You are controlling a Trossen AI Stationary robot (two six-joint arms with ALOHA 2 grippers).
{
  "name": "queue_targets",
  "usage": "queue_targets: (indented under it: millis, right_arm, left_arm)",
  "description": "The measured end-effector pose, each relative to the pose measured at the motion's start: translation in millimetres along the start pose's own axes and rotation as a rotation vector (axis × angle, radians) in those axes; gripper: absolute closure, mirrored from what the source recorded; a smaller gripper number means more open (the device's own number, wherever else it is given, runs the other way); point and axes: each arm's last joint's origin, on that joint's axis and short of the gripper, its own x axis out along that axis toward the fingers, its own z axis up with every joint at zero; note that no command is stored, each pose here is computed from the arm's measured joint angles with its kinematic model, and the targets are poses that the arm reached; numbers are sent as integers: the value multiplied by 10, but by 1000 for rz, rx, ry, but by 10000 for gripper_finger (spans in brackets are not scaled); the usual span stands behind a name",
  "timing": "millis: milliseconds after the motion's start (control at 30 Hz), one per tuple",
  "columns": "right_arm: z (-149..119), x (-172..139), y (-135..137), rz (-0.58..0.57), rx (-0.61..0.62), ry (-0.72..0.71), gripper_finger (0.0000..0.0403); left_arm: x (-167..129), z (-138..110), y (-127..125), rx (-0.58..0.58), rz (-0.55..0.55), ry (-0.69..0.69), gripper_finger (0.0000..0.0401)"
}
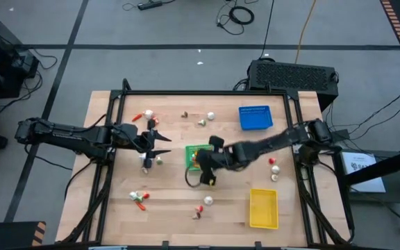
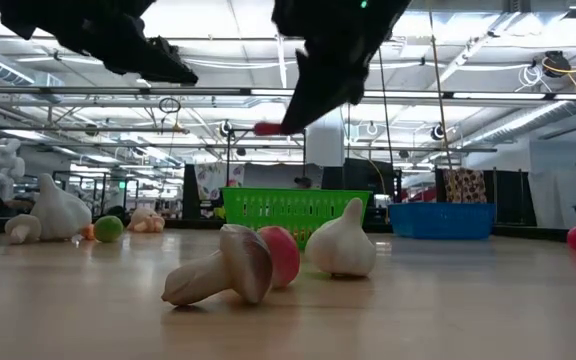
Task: Sort produce into baskets
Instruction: Put the orange chili pepper into the green bin
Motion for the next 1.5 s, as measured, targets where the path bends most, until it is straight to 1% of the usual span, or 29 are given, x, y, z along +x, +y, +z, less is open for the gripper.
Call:
queue_targets:
  millis: [133,200,267,400,500,633,700,800,900,1067,1133,1233,1300,1367,1500]
  right_arm:
    - [28,111,-176,65,-9,49,391]
    - [25,134,-229,78,-16,69,382]
    - [38,134,-266,71,-15,68,372]
    - [2,145,-326,53,-82,113,349]
    - [0,153,-373,45,-107,126,334]
    - [3,172,-458,33,-136,139,320]
    - [11,179,-487,29,-154,138,315]
    - [17,186,-522,25,-165,138,312]
    - [20,188,-529,27,-184,137,313]
    - [58,192,-518,38,-230,96,314]
    - [71,192,-511,41,-241,82,314]
    - [105,194,-503,44,-253,46,314]
    - [130,195,-498,46,-266,19,314]
    - [157,195,-493,48,-281,-9,314]
    - [169,195,-490,48,-298,-22,314]
  left_arm:
    - [40,-42,-12,3,-6,43,212]
    - [52,-68,-16,4,-6,70,212]
    - [63,-79,-17,3,3,84,212]
    - [81,-93,-20,-19,5,98,212]
    - [81,-91,-19,-22,7,96,212]
    - [81,-89,-18,-27,10,94,212]
    - [81,-89,-18,-56,12,94,212]
    - [81,-96,-19,-116,13,101,212]
    - [75,-140,-30,-198,9,147,212]
    - [56,-230,-59,-431,-1,245,212]
    - [41,-280,-74,-497,-1,303,212]
    - [18,-329,-109,-551,-75,373,212]
    - [1,-281,-145,-595,-163,384,212]
    - [-18,-188,-213,-610,-273,369,213]
    - [-88,7,-438,-552,-480,327,230]
